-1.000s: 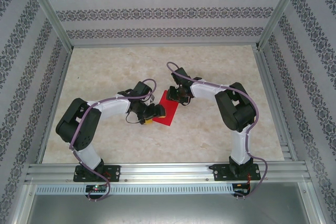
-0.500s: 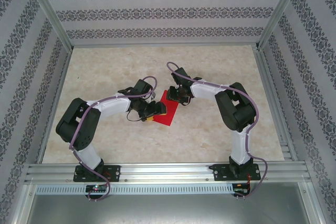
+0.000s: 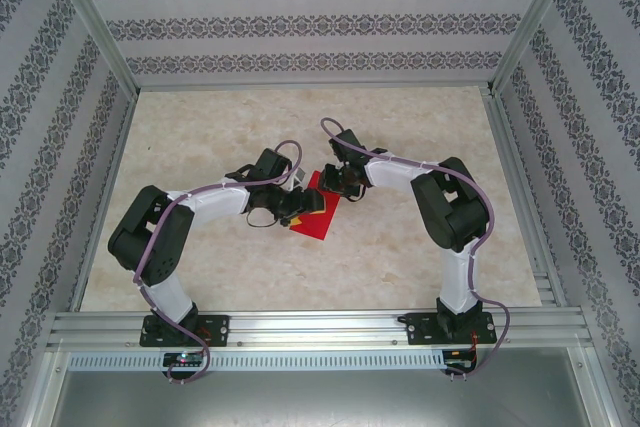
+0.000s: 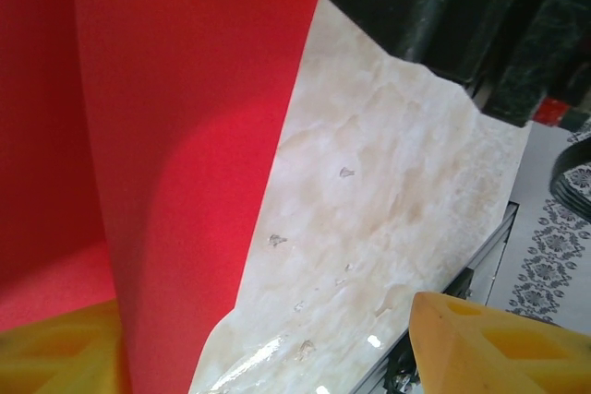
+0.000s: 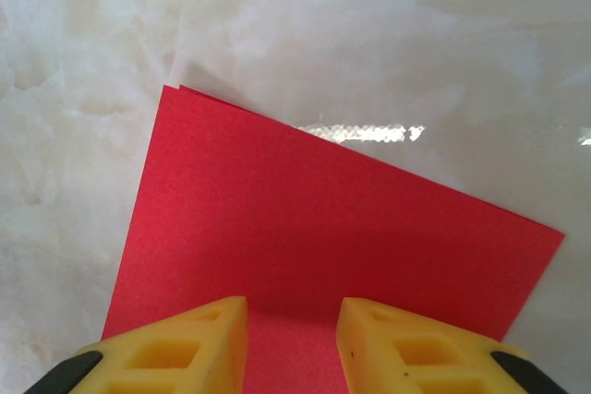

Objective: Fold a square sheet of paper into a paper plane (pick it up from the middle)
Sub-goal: Fold the triangle a second time at the center of the table.

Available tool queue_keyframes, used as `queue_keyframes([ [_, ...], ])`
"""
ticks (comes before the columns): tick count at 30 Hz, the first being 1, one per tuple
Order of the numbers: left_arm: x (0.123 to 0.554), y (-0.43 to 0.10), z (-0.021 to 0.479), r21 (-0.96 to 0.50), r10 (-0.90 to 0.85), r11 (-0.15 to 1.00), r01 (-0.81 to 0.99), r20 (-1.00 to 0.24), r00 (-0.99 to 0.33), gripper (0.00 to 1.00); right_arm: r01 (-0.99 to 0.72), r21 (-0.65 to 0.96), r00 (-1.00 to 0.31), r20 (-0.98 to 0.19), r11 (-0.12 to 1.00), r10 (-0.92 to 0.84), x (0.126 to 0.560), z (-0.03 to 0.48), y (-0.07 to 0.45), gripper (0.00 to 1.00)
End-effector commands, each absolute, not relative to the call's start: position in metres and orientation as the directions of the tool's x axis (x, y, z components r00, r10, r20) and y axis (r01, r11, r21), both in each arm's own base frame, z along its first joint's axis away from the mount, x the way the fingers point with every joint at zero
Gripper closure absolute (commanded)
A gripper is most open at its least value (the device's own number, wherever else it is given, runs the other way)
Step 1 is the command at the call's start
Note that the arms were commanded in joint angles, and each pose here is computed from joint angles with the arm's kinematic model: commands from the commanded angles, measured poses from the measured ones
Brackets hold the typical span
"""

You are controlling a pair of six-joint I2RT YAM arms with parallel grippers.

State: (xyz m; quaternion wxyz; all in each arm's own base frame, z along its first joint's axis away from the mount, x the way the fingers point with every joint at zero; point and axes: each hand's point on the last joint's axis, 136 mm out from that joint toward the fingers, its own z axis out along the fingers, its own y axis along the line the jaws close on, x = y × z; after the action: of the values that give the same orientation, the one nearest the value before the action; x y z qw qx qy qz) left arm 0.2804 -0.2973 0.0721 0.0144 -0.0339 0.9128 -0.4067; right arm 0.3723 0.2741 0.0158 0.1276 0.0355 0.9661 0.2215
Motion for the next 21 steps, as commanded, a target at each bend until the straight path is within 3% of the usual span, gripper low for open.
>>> queue_keyframes([
  [1,0.2833,-0.3124,0.0780,-0.776,-0.053,0.631,-0.020,-0.017,-0.998,0.31,0.071,0.393,-0.989,-0.094,0.917,0.116,0.3394,-0.0210,0.2615,0.67],
  [18,0.2867,-0.3148,0.0736,-0.755,-0.046,0.655,-0.004,-0.034,-0.998,0.32,0.081,0.421,-0.989,-0.075,0.904,0.123,0.3389,-0.0211,0.2589,0.69],
  [21,0.2907,-0.3145,0.0714,-0.748,-0.057,0.663,-0.006,-0.042,-0.998,0.36,0.064,0.453,-0.989,-0.092,0.889,0.119,0.3420,-0.0123,0.2614,0.69],
])
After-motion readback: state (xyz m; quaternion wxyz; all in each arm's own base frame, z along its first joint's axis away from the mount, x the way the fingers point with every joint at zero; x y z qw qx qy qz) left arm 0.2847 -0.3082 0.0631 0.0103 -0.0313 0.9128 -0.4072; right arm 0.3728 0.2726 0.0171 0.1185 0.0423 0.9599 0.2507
